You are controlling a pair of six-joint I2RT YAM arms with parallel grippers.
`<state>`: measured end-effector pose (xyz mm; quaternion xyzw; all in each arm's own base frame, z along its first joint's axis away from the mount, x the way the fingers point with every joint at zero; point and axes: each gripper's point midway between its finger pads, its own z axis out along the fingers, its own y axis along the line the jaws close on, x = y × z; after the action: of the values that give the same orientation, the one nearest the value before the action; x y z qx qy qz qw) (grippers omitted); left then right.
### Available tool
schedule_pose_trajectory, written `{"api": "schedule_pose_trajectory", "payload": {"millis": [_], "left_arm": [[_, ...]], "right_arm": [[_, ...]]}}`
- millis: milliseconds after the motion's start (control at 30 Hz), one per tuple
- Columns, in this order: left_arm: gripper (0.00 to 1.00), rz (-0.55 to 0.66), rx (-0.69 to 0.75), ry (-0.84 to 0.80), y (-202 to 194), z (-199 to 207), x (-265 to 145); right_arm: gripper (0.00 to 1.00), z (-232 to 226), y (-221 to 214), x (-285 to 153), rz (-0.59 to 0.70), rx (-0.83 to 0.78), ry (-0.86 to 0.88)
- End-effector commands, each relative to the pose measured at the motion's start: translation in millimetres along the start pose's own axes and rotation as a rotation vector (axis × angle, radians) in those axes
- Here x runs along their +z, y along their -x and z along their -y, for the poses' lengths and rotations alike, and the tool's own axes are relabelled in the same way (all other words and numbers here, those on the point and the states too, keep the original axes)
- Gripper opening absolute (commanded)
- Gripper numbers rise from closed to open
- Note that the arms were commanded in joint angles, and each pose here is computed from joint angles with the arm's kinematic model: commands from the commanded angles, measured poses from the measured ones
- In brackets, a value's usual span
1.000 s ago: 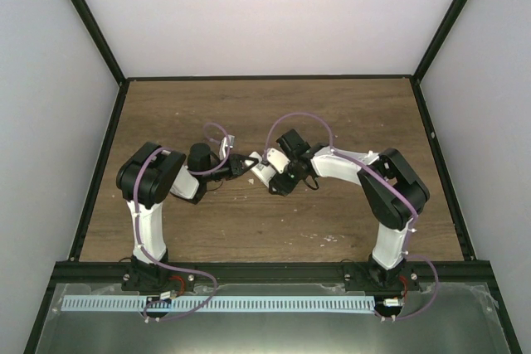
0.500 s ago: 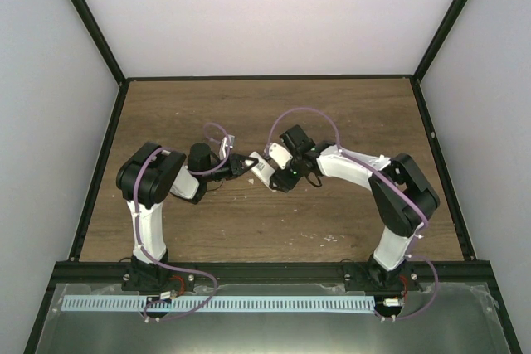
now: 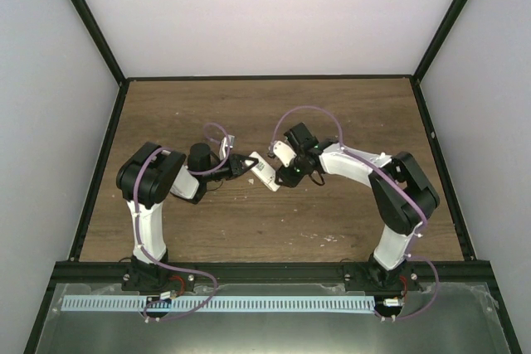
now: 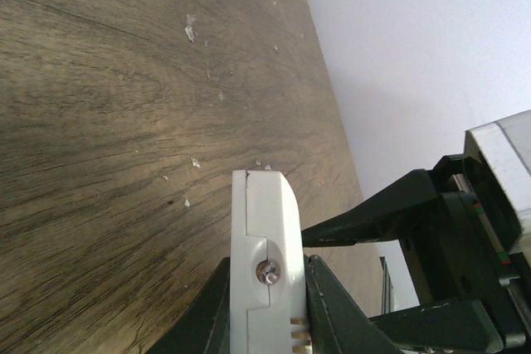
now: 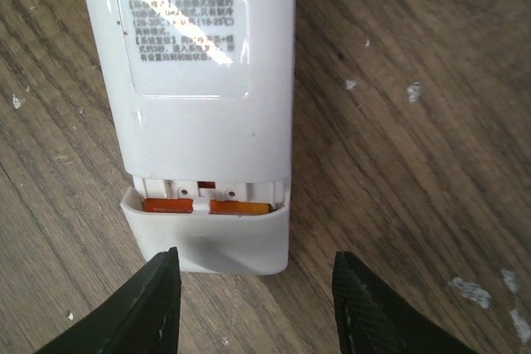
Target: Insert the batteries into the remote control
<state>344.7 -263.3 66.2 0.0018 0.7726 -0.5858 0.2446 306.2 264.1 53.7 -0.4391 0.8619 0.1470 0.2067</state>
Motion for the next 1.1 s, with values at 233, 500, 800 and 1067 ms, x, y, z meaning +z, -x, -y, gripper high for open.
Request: {"api": "schedule_pose_trajectory", "payload": {"millis": [233, 500, 800, 1067], "left_arm": [[0.0, -0.008, 0.014, -0.002, -7, -1, -1], [0.0, -0.009, 0.015, -0.003, -7, -1, -1], [0.0, -0.014, 0.015, -0.015, -9, 0, -1], [0.0, -0.01, 0.017, -0.037, -10, 2, -2]], "right_arm": [[0.32, 0, 7, 17, 0.012, 0.014, 0.04], [0.31, 6, 5, 24, 0.027, 0.068, 0.071], [0.31, 26, 3, 22, 0.055, 0.146, 0.11], [0.29, 21, 4, 31, 0.044, 0.171, 0.184]]}}
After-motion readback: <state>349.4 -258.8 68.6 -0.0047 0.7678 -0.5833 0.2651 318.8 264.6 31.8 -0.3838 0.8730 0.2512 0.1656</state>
